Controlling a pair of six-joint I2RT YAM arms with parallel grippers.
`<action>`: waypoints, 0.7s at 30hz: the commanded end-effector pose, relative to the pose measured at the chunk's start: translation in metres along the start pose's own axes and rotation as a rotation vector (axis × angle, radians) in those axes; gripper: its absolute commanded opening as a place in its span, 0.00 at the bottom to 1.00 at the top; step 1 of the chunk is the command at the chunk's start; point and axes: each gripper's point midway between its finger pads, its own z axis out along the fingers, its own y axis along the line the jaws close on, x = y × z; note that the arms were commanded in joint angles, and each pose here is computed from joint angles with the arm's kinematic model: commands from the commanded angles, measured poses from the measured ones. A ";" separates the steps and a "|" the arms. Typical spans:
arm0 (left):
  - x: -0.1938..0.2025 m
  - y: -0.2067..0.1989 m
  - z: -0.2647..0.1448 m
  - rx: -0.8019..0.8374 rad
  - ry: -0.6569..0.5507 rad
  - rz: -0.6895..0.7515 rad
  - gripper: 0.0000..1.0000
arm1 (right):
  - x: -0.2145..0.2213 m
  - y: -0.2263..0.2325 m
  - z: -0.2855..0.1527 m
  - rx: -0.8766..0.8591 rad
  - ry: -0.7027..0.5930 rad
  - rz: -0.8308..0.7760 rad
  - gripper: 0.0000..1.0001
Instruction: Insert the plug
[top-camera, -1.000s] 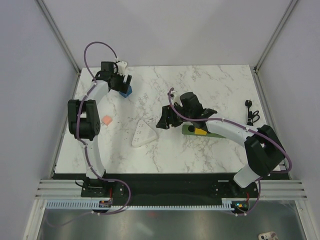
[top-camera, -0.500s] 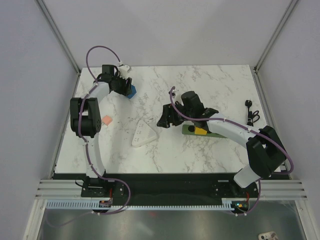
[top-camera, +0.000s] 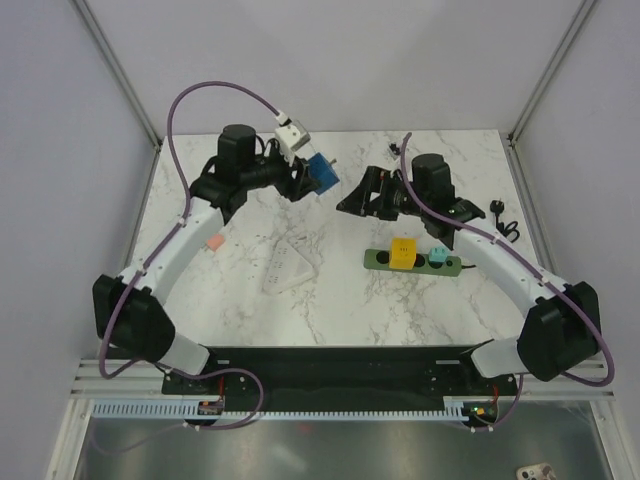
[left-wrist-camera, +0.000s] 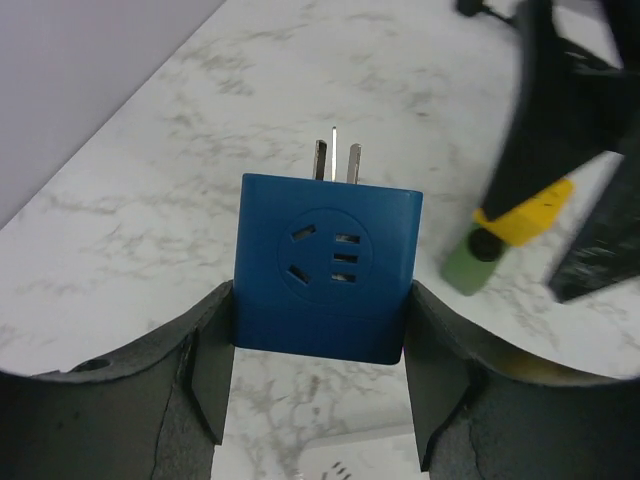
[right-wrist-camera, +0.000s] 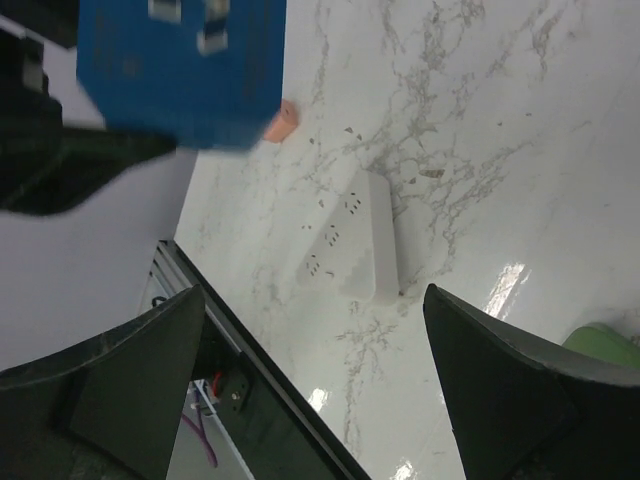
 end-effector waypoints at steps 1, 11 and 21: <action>-0.010 -0.060 -0.012 0.116 -0.033 0.014 0.02 | -0.028 0.042 -0.027 -0.127 -0.043 0.026 0.98; -0.031 -0.150 -0.058 0.208 -0.114 0.079 0.02 | -0.022 0.079 -0.055 -0.279 -0.007 0.020 0.98; -0.011 -0.145 -0.053 0.174 -0.055 0.085 0.02 | -0.019 0.108 -0.078 -0.399 -0.009 -0.004 0.98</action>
